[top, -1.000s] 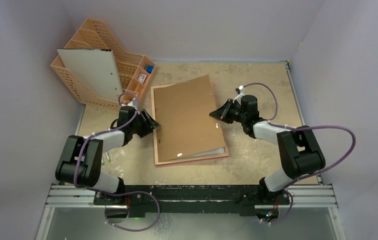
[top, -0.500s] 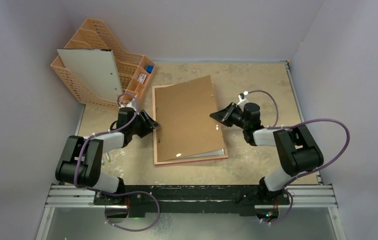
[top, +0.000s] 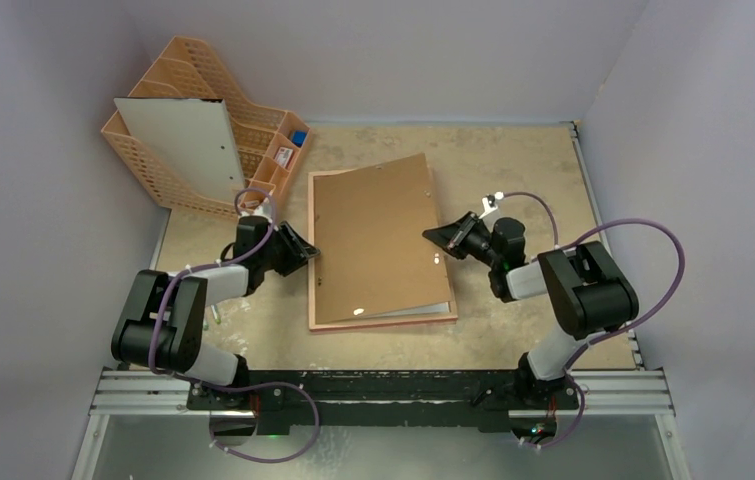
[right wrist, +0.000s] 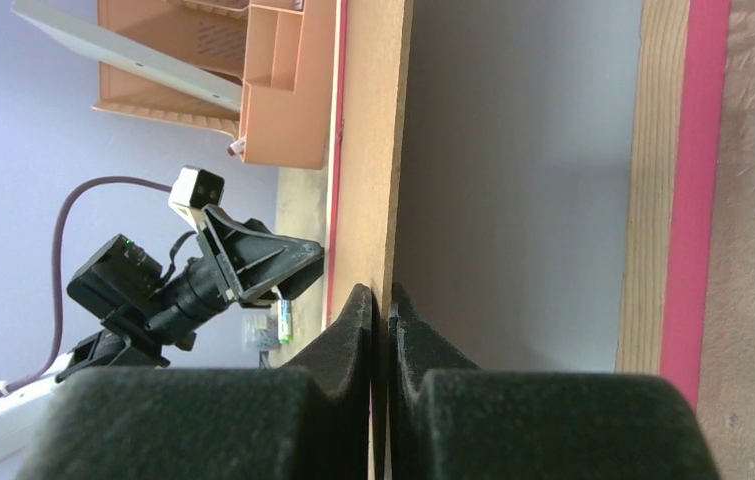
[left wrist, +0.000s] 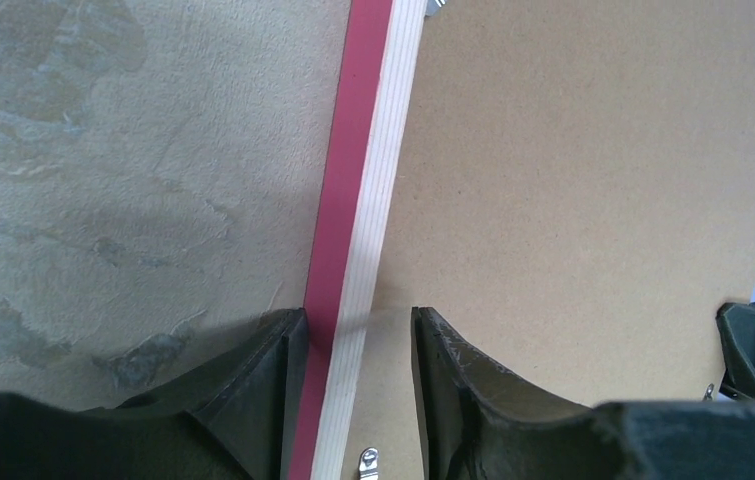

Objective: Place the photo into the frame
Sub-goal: Turn over the photo frame item on the photo frame.

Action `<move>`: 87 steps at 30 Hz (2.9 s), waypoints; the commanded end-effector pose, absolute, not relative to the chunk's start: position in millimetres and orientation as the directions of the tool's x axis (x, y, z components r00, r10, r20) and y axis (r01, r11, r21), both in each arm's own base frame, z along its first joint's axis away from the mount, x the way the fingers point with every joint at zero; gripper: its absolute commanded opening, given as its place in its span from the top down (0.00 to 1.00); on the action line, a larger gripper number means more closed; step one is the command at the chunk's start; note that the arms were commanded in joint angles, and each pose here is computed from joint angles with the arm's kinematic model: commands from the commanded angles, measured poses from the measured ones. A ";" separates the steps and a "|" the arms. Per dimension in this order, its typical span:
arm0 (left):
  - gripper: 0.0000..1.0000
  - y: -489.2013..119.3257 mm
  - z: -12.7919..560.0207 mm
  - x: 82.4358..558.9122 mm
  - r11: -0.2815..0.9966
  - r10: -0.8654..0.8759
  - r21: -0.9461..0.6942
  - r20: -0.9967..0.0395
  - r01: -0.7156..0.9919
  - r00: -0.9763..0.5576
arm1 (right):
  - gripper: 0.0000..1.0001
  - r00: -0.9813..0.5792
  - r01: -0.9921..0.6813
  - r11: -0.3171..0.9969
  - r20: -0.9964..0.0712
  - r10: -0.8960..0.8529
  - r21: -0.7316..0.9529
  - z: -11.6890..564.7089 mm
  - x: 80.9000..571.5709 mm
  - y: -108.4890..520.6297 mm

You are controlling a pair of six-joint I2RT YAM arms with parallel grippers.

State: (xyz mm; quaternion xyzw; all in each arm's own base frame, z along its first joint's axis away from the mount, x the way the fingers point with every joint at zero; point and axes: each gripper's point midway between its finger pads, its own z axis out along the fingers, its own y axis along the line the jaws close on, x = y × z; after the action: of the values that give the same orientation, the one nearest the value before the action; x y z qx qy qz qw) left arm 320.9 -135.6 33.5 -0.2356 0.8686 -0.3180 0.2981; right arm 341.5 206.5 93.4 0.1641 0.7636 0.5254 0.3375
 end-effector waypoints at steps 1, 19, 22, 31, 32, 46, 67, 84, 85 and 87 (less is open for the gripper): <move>0.57 -156.7 33.9 303.9 0.639 -0.575 -0.742 -0.283 -0.205 -0.767 | 1.00 -0.676 -0.220 0.385 -0.425 0.602 0.896 110.6 341.7 206.9; 0.73 -147.8 33.0 304.2 0.673 -0.577 -0.704 -0.307 -0.227 -0.757 | 1.00 -0.584 -0.311 0.343 -0.463 0.666 0.886 134.1 344.0 185.4; 0.73 -147.6 34.2 305.3 0.671 -0.580 -0.706 -0.308 -0.228 -0.754 | 1.00 -0.573 -0.339 0.334 -0.475 0.668 0.879 142.4 343.7 182.3; 0.65 -152.4 38.7 308.6 0.658 -0.573 -0.725 -0.305 -0.205 -0.760 | 1.00 -0.617 -0.356 0.323 -0.480 0.623 0.877 135.8 346.0 189.2; 0.64 -153.4 39.2 308.7 0.655 -0.571 -0.728 -0.305 -0.200 -0.762 | 1.00 -0.621 -0.354 0.315 -0.473 0.625 0.881 134.7 346.0 189.6; 0.63 -161.7 38.1 307.1 0.629 -0.557 -0.758 -0.285 -0.172 -0.780 | 0.86 -0.677 -0.164 0.407 -0.402 0.616 0.899 90.9 347.0 183.8; 0.62 -155.0 34.9 309.5 0.660 -0.558 -0.727 -0.304 -0.191 -0.772 | 0.37 -0.762 -0.085 0.672 -0.483 0.432 0.736 53.7 357.5 167.3; 0.62 -162.5 36.1 309.2 0.641 -0.539 -0.750 -0.287 -0.165 -0.792 | 0.35 -0.826 -0.131 0.737 -0.484 0.289 0.663 46.3 346.5 192.3; 0.62 -162.1 36.3 309.7 0.642 -0.541 -0.749 -0.289 -0.165 -0.790 | 0.32 -0.822 -0.120 0.755 -0.491 0.289 0.645 46.3 348.7 189.1; 0.62 -160.9 36.5 310.0 0.646 -0.543 -0.745 -0.292 -0.168 -0.787 | 0.25 -0.813 -0.096 0.790 -0.506 0.289 0.605 47.9 352.5 180.7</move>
State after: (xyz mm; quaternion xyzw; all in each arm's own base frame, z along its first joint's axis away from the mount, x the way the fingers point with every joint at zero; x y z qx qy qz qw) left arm 307.0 -153.3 29.8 -0.2218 0.8718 -0.3555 0.2539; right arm 345.7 186.7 47.1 0.0665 0.8799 0.3685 0.2926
